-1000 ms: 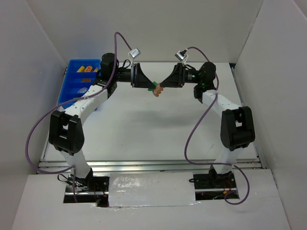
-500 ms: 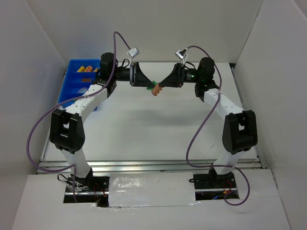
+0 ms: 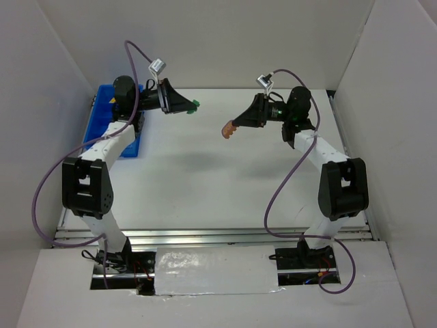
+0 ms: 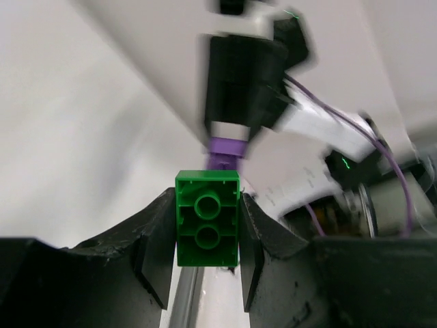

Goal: Sort the legos into containers by color

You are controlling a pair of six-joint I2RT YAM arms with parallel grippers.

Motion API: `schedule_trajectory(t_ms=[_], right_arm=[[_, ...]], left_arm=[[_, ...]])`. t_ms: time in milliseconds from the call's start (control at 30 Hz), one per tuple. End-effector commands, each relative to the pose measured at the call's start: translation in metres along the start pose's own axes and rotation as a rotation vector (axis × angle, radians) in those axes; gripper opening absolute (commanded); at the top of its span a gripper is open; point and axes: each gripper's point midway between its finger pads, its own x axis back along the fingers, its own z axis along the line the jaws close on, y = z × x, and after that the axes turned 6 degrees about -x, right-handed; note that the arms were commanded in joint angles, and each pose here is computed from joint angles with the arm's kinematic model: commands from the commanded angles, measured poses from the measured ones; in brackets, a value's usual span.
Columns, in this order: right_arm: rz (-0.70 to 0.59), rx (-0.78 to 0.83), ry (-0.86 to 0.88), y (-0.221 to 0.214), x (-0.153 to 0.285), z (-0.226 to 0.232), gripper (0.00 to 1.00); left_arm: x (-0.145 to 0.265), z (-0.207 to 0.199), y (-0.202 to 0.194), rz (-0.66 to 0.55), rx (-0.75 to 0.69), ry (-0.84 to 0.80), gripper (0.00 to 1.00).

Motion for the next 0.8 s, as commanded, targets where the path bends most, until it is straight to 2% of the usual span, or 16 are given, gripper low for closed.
schedule_trajectory(t_ms=[0, 33, 67, 100, 133, 167, 200, 267, 333, 500, 767], right_arm=[[-0.031, 0.071, -0.029, 0.009, 0.009, -0.001, 0.00], [-0.038, 0.082, -0.045, 0.011, 0.010, -0.002, 0.00], [-0.056, 0.006, -0.107, 0.011, 0.011, -0.015, 0.00], [-0.061, 0.063, -0.137, 0.017, 0.011, -0.020, 0.00], [-0.058, -0.011, -0.186, 0.012, 0.012, -0.031, 0.00], [-0.088, -0.009, -0.231, 0.018, 0.013, -0.040, 0.00], [-0.092, -0.018, -0.253, 0.017, 0.014, -0.043, 0.00], [-0.140, -0.027, -0.335, 0.022, 0.018, -0.055, 0.00], [-0.163, -0.048, -0.382, 0.022, 0.021, -0.059, 0.00], [-0.202, -0.078, -0.457, 0.024, 0.028, -0.064, 0.00], [-0.185, -0.065, -0.419, 0.018, 0.025, -0.050, 0.00]], left_arm=[[0.057, 0.060, 0.014, -0.086, 0.016, 0.424, 0.00], [0.085, 0.078, 0.032, -0.121, -0.044, 0.620, 0.00], [0.111, 0.102, 0.034, -0.097, -0.129, 0.814, 0.00], [0.161, 0.135, 0.027, -0.113, -0.061, 1.164, 0.00], [0.182, 0.145, 0.032, -0.154, -0.003, 1.274, 0.00], [0.212, 0.152, 0.031, -0.198, 0.067, 1.354, 0.00], [0.230, 0.161, 0.019, -0.255, 0.203, 1.407, 0.00], [0.270, 0.170, 0.006, -0.352, 0.355, 1.479, 0.00], [0.293, 0.179, -0.015, -0.429, 0.502, 1.548, 0.00], [0.323, 0.193, -0.045, -0.549, 0.722, 1.727, 0.00], [0.344, 0.213, -0.042, -0.666, 0.794, 1.824, 0.00]])
